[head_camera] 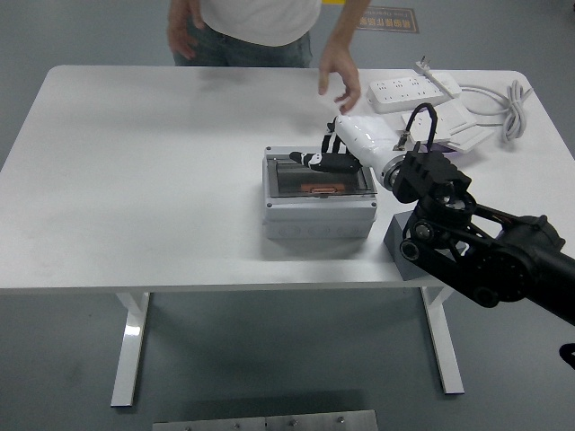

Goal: Fetch the battery,place it into the box,close the lid of the box

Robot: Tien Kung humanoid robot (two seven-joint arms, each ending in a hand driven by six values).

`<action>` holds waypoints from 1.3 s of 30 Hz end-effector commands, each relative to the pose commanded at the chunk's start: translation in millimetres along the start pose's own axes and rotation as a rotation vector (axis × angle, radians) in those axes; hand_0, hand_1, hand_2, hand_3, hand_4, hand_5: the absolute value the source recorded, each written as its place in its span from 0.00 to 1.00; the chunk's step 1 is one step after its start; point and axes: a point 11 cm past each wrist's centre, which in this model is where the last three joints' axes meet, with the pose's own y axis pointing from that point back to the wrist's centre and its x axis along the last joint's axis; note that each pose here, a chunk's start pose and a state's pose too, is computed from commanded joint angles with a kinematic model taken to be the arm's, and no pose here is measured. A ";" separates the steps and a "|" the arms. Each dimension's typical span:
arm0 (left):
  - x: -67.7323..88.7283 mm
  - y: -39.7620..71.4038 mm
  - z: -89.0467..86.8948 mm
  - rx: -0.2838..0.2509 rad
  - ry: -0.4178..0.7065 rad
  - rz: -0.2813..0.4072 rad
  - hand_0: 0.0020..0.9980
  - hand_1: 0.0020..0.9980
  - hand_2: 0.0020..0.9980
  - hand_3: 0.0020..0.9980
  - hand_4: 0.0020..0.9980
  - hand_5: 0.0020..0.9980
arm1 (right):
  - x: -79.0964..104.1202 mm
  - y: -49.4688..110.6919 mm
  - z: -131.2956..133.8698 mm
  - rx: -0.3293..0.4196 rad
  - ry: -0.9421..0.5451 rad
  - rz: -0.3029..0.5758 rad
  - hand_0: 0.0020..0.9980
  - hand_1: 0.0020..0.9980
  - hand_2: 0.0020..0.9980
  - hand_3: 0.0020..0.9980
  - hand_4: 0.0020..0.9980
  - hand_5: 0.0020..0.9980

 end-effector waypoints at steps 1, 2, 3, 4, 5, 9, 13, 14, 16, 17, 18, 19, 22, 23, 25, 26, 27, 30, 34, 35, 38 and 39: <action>-0.4 -0.1 -0.6 0.001 0.001 -0.001 0.59 0.69 0.60 0.58 0.57 0.00 | 2.2 1.6 3.5 -0.006 -0.010 0.006 0.40 0.41 0.46 0.50 0.93 0.98; -1.2 -0.3 -1.7 0.004 0.001 -0.003 0.59 0.69 0.60 0.58 0.57 0.00 | 3.8 4.2 8.0 -0.009 -0.029 0.007 0.40 0.41 0.46 0.50 0.93 0.98; -1.8 -0.4 -2.5 0.005 0.001 -0.004 0.59 0.69 0.60 0.58 0.57 0.00 | 4.7 6.2 11.5 -0.008 -0.050 0.005 0.36 0.38 0.43 0.50 0.93 0.98; -2.3 -0.6 -3.4 0.007 0.001 -0.005 0.59 0.69 0.60 0.58 0.57 0.00 | 5.0 8.2 14.9 -0.006 -0.078 -0.001 0.36 0.38 0.43 0.50 0.93 0.98; -3.1 -0.8 -4.7 0.010 0.001 -0.006 0.59 0.69 0.60 0.58 0.57 0.00 | 4.4 11.0 20.0 0.001 -0.122 -0.013 0.36 0.38 0.43 0.50 0.93 0.98; -5.5 -1.3 -7.5 0.014 0.003 -0.011 0.59 0.69 0.60 0.58 0.57 0.00 | 11.6 18.2 41.3 0.015 -0.278 0.026 0.26 0.32 0.39 0.46 0.93 0.97; -7.6 -1.6 -9.5 0.018 0.005 -0.014 0.59 0.69 0.60 0.58 0.57 0.00 | 24.5 27.5 69.3 0.038 -0.473 0.151 0.26 0.32 0.39 0.46 0.93 0.97; -8.1 -1.6 -9.9 0.018 0.005 -0.015 0.59 0.69 0.60 0.58 0.57 0.00 | 28.4 30.3 76.0 0.047 -0.528 0.192 0.26 0.32 0.39 0.46 0.93 0.97; -9.0 -1.6 -10.4 0.019 0.005 -0.016 0.59 0.69 0.60 0.58 0.57 0.00 | 35.0 35.4 87.5 0.061 -0.620 0.268 0.24 0.31 0.38 0.45 0.91 0.89; -9.7 -1.6 -10.5 0.019 0.006 -0.017 0.59 0.69 0.60 0.58 0.57 0.00 | 38.5 38.7 94.1 0.071 -0.677 0.317 0.24 0.31 0.38 0.45 0.91 0.89; -10.1 -1.6 -10.4 0.019 0.006 -0.018 0.59 0.69 0.60 0.58 0.57 0.00 | 41.0 40.8 97.6 0.079 -0.711 0.348 0.24 0.31 0.38 0.45 0.91 0.89; -10.7 -1.6 -10.3 0.018 0.006 -0.019 0.59 0.69 0.60 0.58 0.57 0.00 | 43.6 43.7 101.6 0.092 -0.755 0.389 0.24 0.31 0.38 0.45 0.91 0.89; -12.7 -1.5 -10.1 0.015 0.007 -0.022 0.59 0.69 0.60 0.58 0.57 0.00 | 47.0 51.7 108.0 0.127 -0.861 0.488 0.39 0.36 0.42 0.48 0.86 0.73; -13.4 -1.6 -10.4 0.015 0.007 -0.023 0.59 0.69 0.60 0.58 0.57 0.00 | 47.6 53.9 108.9 0.140 -0.894 0.512 0.39 0.36 0.42 0.48 0.86 0.73; -14.4 -1.8 -11.3 0.015 0.005 -0.026 0.59 0.69 0.60 0.58 0.57 0.00 | 48.0 57.9 110.6 0.167 -0.963 0.546 0.39 0.36 0.42 0.48 0.86 0.73; -14.8 -2.0 -12.2 0.016 0.004 -0.026 0.59 0.69 0.60 0.58 0.57 0.00 | 47.7 60.1 111.7 0.184 -1.002 0.560 0.39 0.36 0.42 0.48 0.86 0.73; -15.0 -2.1 -12.8 0.017 0.004 -0.027 0.59 0.69 0.60 0.58 0.57 0.00 | 47.5 61.4 112.5 0.192 -1.023 0.567 0.43 0.41 0.45 0.51 0.83 0.58; -15.7 -2.6 -15.3 0.020 0.005 -0.028 0.59 0.69 0.60 0.58 0.57 0.00 | 44.2 65.9 119.3 0.191 -1.100 0.576 0.43 0.41 0.45 0.51 0.83 0.58; -18.6 -2.9 -18.4 0.026 0.006 -0.032 0.59 0.69 0.60 0.58 0.57 0.00 | 38.6 71.5 130.2 0.165 -1.148 0.564 0.54 0.54 0.57 0.61 0.77 0.35; -19.4 -3.0 -19.0 0.027 0.007 -0.033 0.59 0.69 0.60 0.58 0.57 0.00 | 37.5 72.5 132.4 0.159 -1.151 0.559 0.54 0.54 0.57 0.61 0.77 0.35; -22.6 -2.9 -20.1 0.029 0.008 -0.039 0.59 0.69 0.60 0.58 0.57 0.00 | 36.4 75.5 140.0 0.139 -1.146 0.545 0.54 0.54 0.57 0.61 0.77 0.35; -23.3 -2.9 -20.3 0.029 0.009 -0.040 0.59 0.69 0.60 0.58 0.57 0.00 | 36.8 76.1 141.7 0.134 -1.143 0.545 0.76 0.75 0.78 0.79 0.79 0.25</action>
